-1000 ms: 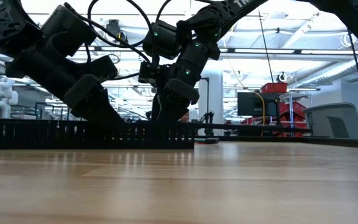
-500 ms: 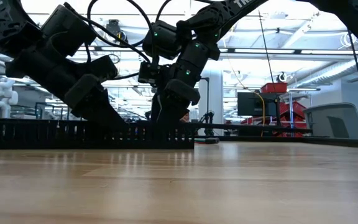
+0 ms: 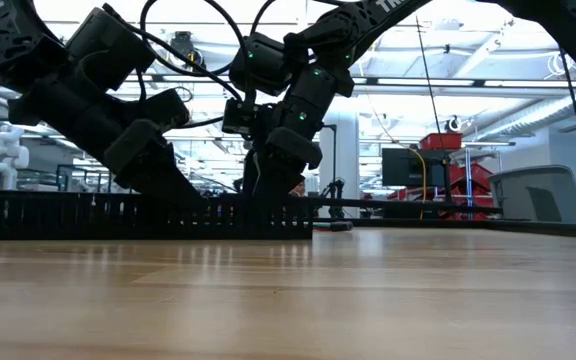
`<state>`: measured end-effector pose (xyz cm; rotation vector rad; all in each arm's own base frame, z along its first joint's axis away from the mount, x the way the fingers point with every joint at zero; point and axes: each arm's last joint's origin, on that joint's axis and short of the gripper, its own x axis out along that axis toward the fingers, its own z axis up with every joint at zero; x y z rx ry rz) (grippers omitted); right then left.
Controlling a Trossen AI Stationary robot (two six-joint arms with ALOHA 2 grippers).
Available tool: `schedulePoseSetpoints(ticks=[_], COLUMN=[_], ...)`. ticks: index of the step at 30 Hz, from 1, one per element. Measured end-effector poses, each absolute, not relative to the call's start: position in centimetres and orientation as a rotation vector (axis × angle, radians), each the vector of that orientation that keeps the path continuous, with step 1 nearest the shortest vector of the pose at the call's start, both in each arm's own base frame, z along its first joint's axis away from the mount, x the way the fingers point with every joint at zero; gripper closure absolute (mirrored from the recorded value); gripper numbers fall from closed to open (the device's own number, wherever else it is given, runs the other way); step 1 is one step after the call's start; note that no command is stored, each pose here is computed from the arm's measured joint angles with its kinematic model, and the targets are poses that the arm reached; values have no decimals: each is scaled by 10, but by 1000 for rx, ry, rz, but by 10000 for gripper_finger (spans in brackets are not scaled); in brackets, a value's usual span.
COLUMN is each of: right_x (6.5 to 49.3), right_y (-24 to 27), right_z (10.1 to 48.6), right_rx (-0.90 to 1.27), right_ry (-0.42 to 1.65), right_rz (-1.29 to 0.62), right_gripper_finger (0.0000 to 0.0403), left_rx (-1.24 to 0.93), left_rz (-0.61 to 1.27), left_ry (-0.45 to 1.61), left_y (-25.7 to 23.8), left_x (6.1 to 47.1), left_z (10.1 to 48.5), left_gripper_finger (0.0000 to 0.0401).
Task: Ziptie cables
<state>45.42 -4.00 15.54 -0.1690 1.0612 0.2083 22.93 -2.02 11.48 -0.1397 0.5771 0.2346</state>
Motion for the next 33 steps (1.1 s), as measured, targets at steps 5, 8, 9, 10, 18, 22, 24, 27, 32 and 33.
schedulePoseSetpoints(ticks=[5,8,9,10,18,22,24,27,32,33], right_x=[454,454,454,454,454,454,454,454,455,454], right_y=[-40,-40,-40,-40,-40,-39,-39,-37,-35,-35], right_z=[156,156,156,156,156,156,156,156,157,157], right_rx=[-169,-169,-169,-169,-169,-170,-172,-177,-179,-179], right_ry=[1062,1062,1062,1062,1061,1060,1060,1061,1060,1061], right_rz=[208,209,209,209,210,210,211,208,211,211], right_gripper_finger=[174,177,175,172,152,158,168,182,170,163], left_rx=[-140,-140,-140,-140,-138,-115,-115,-115,-117,-118], left_rz=[235,235,235,235,236,231,231,232,231,230], left_ry=[577,577,577,577,577,578,578,578,571,567], left_y=[-20,-20,-20,-20,-20,-20,-20,-20,-20,-20], left_x=[229,229,229,229,229,229,229,229,230,230], left_z=[115,115,115,115,115,115,115,115,116,116], left_gripper_finger=[194,194,194,194,194,194,194,194,194,194])
